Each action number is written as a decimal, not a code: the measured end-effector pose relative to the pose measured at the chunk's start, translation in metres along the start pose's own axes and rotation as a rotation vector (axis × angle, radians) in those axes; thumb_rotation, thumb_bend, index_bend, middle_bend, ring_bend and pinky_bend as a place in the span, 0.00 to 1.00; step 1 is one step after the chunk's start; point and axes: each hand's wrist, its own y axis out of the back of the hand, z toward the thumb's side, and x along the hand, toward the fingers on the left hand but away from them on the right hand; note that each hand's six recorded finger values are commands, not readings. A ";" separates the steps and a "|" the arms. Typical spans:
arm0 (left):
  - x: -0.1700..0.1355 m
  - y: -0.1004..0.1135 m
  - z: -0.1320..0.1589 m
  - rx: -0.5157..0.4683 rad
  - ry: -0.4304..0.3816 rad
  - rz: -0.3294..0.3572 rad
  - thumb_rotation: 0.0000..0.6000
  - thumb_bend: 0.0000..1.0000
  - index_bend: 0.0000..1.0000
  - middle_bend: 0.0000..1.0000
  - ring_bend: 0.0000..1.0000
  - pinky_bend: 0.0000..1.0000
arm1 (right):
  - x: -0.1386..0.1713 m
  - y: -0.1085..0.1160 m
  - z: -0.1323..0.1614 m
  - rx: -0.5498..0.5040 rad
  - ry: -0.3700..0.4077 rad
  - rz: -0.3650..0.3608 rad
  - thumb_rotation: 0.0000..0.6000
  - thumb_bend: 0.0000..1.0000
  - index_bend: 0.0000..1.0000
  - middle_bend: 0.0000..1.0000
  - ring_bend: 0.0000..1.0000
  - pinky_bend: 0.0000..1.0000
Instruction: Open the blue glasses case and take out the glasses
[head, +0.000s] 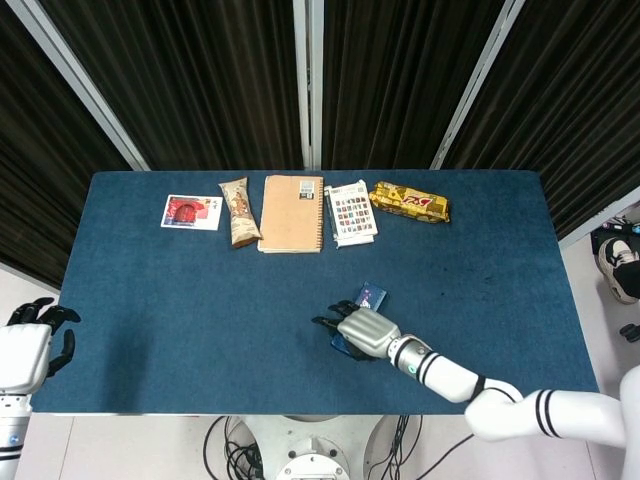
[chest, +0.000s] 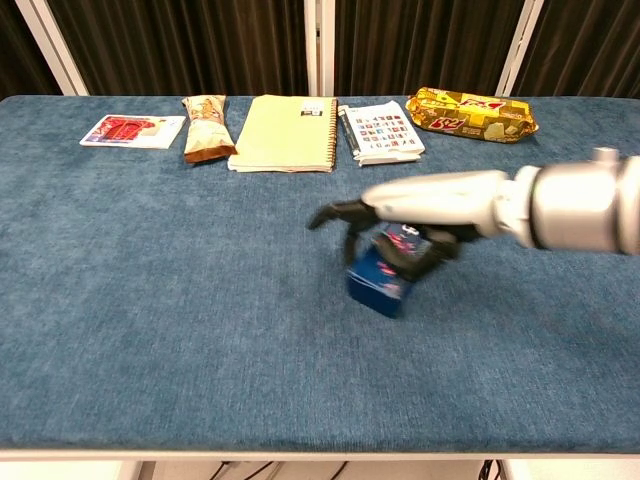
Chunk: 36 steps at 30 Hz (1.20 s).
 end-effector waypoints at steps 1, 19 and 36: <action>0.000 0.000 0.000 0.000 0.000 0.000 1.00 0.57 0.44 0.41 0.20 0.25 | 0.008 -0.002 -0.004 0.025 -0.009 0.002 1.00 0.85 0.00 0.31 0.01 0.00; 0.000 0.000 0.001 0.006 0.001 0.001 1.00 0.57 0.44 0.41 0.20 0.25 | 0.073 0.016 -0.091 -0.065 -0.302 -0.154 1.00 0.74 0.00 0.27 0.00 0.00; 0.000 0.000 0.000 0.000 0.001 0.000 1.00 0.57 0.44 0.41 0.20 0.25 | 0.009 0.020 -0.073 -0.194 -0.209 -0.088 1.00 0.42 0.00 0.28 0.00 0.00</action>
